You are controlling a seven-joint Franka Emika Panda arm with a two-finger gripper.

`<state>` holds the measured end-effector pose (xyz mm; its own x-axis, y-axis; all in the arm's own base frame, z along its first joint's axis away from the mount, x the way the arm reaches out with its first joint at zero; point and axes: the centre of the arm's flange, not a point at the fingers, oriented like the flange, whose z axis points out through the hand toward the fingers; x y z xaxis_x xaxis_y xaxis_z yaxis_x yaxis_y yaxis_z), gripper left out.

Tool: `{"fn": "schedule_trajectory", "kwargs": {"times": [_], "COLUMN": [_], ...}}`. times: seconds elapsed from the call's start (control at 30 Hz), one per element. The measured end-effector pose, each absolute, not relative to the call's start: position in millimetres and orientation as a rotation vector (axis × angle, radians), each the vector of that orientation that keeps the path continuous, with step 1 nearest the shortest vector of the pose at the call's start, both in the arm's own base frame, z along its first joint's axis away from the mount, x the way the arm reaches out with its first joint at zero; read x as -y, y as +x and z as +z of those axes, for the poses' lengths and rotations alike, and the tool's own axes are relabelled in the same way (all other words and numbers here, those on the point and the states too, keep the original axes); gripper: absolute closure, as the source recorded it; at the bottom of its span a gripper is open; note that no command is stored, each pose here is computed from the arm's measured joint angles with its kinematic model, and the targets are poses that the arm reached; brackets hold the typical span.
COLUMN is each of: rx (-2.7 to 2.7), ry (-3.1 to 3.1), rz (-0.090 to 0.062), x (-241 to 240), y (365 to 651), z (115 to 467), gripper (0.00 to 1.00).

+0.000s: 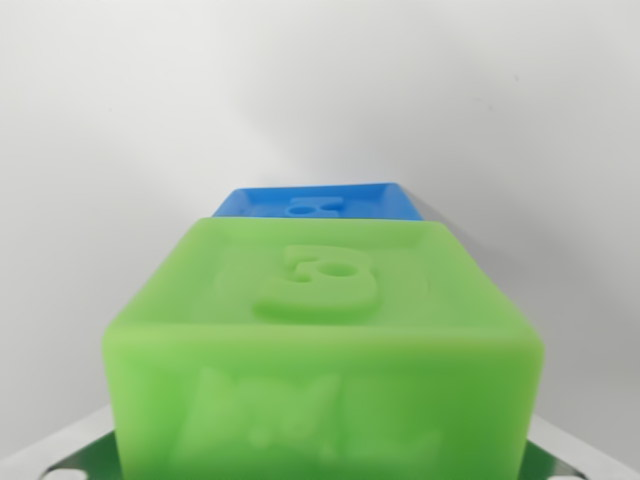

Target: Stack cube

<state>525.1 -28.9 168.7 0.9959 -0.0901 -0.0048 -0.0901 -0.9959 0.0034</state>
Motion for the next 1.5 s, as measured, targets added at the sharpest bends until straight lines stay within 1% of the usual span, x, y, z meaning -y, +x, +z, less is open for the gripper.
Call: {"fn": "schedule_trajectory", "kwargs": {"times": [0.97, 1.2, 1.5], "rx": [0.141, 0.141, 0.141], "ry": [3.135, 3.136, 3.137], "rz": [-0.007, -0.003, -0.002], "x": [29, 29, 29], "y": [525, 526, 526], "z": [170, 180, 201], "gripper": [0.00, 0.00, 0.00]}}
